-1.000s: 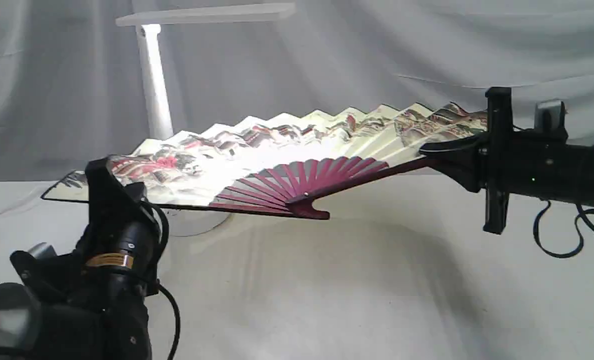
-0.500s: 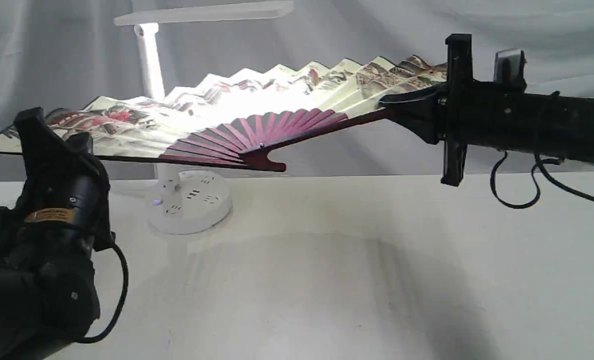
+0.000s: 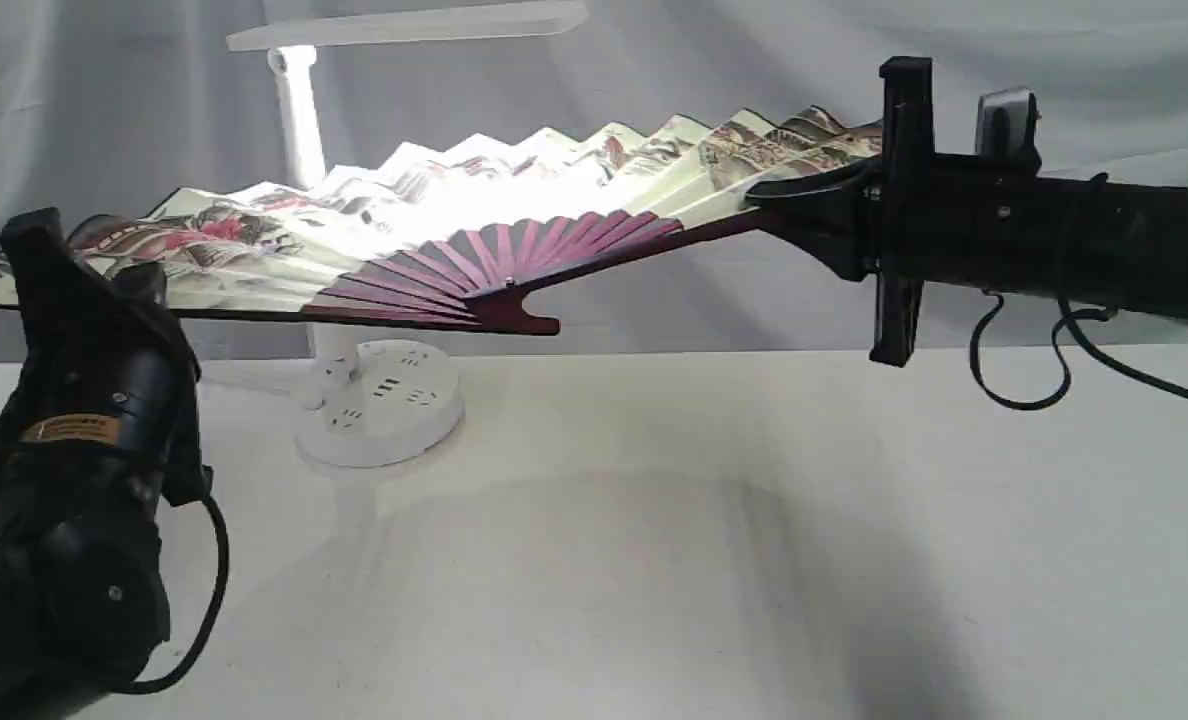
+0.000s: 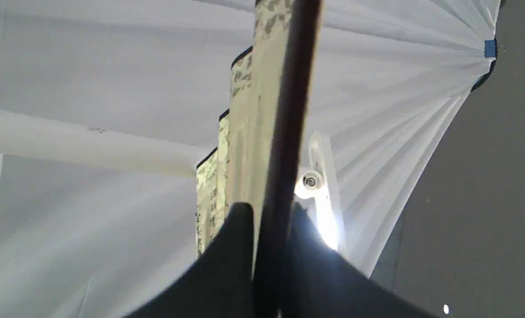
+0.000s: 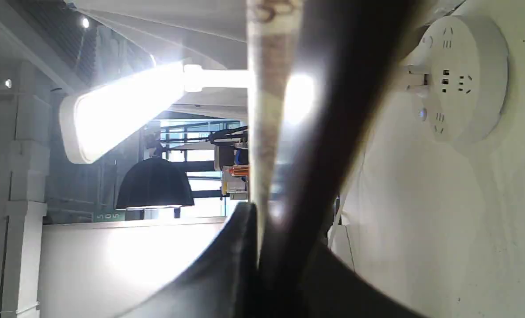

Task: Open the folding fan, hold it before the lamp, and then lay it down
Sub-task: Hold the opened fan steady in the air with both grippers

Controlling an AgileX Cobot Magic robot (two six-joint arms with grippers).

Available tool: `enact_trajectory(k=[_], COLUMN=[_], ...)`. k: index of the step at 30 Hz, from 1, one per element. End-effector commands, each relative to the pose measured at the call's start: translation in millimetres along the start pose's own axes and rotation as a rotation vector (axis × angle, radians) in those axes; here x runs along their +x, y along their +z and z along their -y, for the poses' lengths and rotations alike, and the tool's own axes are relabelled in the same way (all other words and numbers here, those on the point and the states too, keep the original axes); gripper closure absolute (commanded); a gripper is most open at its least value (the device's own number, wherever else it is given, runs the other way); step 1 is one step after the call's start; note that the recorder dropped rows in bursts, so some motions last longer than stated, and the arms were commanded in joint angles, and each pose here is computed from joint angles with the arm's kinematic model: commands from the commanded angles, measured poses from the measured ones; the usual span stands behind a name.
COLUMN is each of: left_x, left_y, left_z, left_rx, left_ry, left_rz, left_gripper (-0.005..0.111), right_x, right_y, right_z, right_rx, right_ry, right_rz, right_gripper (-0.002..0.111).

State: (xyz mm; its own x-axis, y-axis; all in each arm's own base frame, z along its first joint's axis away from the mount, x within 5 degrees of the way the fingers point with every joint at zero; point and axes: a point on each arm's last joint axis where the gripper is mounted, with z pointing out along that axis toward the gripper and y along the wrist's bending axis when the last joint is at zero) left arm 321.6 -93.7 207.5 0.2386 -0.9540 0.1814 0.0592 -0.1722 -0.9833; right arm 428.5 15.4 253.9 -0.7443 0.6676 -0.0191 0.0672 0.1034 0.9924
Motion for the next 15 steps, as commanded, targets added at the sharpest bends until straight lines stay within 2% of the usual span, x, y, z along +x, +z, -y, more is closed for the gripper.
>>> enact_trajectory(k=[1,8,15], left_x=[-17,-18,-18], left_y=[-4,-8,-9], left_z=[12.7,18.5,24.0], left_rx=[0.084,0.096,0.108], left_ry=[-0.099,-0.099,-0.107], left_rz=[0.117,0.097,0.093], left_gripper=[0.106,0.106,0.106], right_x=[-3,1,5], right_y=[-4,-4,-11], right_z=[4,-1,-20], right_rx=[0.037,0.01,-0.009], right_ry=[-0.049,-0.057,-0.102], right_rz=[0.022,-0.014,0.003], right_gripper=[0.108,0.108,0.108])
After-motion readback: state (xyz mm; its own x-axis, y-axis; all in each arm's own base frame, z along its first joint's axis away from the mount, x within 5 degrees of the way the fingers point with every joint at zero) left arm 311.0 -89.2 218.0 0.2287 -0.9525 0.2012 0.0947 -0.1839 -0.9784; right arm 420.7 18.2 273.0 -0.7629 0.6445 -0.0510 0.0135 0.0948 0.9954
